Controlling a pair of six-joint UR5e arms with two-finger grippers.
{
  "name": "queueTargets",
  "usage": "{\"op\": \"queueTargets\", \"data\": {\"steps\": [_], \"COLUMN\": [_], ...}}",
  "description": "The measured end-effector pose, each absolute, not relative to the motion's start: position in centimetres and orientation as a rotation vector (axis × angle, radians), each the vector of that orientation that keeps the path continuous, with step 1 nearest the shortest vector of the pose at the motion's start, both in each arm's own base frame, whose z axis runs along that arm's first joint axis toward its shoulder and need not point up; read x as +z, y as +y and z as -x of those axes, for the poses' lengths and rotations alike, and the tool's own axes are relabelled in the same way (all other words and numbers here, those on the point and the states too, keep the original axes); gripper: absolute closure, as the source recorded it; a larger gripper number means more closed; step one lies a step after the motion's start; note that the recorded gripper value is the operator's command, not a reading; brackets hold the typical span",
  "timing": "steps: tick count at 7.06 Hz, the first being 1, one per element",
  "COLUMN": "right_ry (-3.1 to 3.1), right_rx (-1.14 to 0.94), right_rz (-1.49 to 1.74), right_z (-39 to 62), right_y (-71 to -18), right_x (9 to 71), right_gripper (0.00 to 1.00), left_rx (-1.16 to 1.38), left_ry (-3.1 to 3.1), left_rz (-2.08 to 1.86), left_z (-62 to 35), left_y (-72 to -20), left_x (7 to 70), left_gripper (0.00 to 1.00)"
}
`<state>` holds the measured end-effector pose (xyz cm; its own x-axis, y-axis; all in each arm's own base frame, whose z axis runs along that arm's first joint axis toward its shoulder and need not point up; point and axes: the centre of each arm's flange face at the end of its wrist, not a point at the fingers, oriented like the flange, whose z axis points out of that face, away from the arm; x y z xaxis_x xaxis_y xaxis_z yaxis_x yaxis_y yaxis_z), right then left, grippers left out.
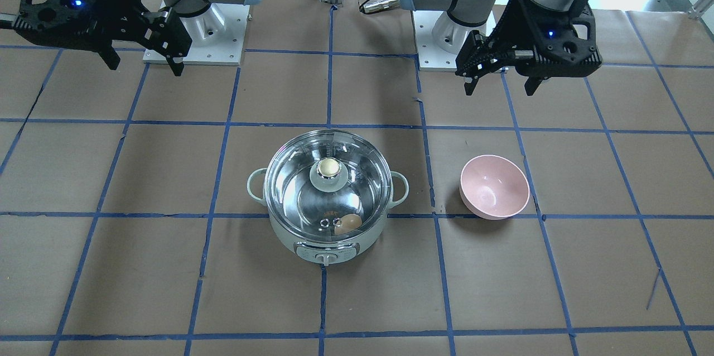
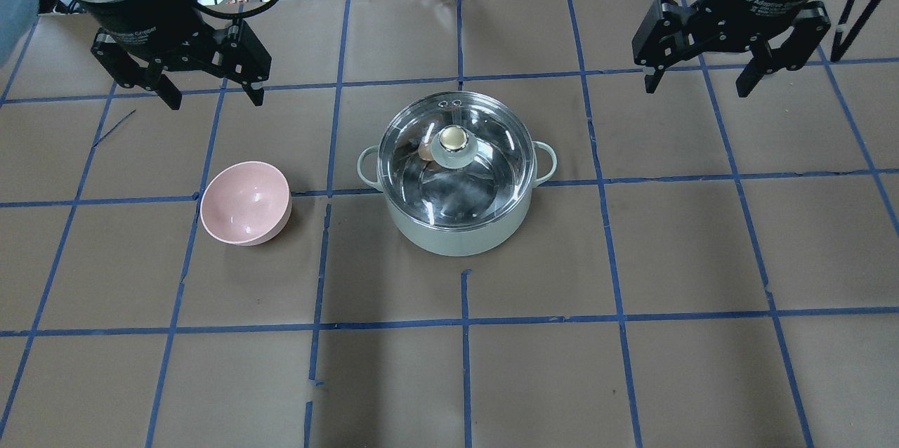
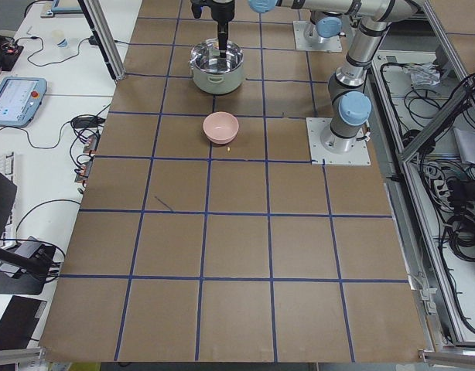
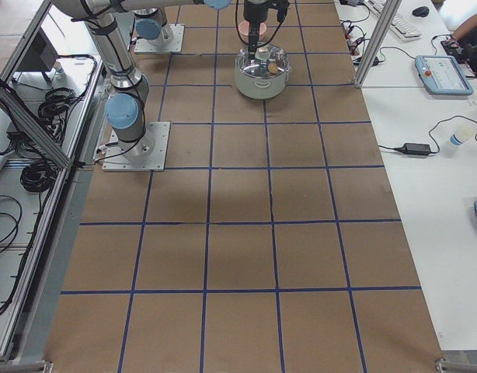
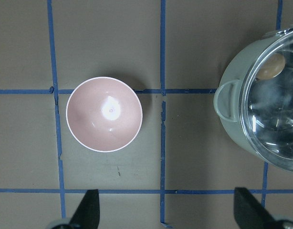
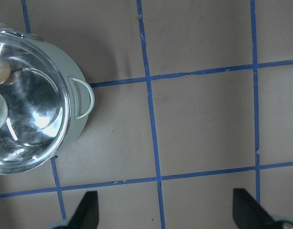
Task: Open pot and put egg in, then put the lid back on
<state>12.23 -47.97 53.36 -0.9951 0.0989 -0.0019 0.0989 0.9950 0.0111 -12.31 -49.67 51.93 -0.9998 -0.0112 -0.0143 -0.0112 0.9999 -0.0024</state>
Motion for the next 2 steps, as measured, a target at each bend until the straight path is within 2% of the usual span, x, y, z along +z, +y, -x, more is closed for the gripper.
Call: {"op": "queueTargets", "data": {"steps": [2], "right_ry": [3.136], "right_rx": [0.008], "right_rz": [-0.144], "right_z": [-12.48], "right_y": [-47.91], "right_x": [53.40], "right_gripper": [0.00], "left_rx": [-0.003], "left_ry": [3.127], "left_rz": [0.018], "left_z": [12.35], "left_y": [-49.65], "left_x": [51.92], "left_gripper": [0.00]}}
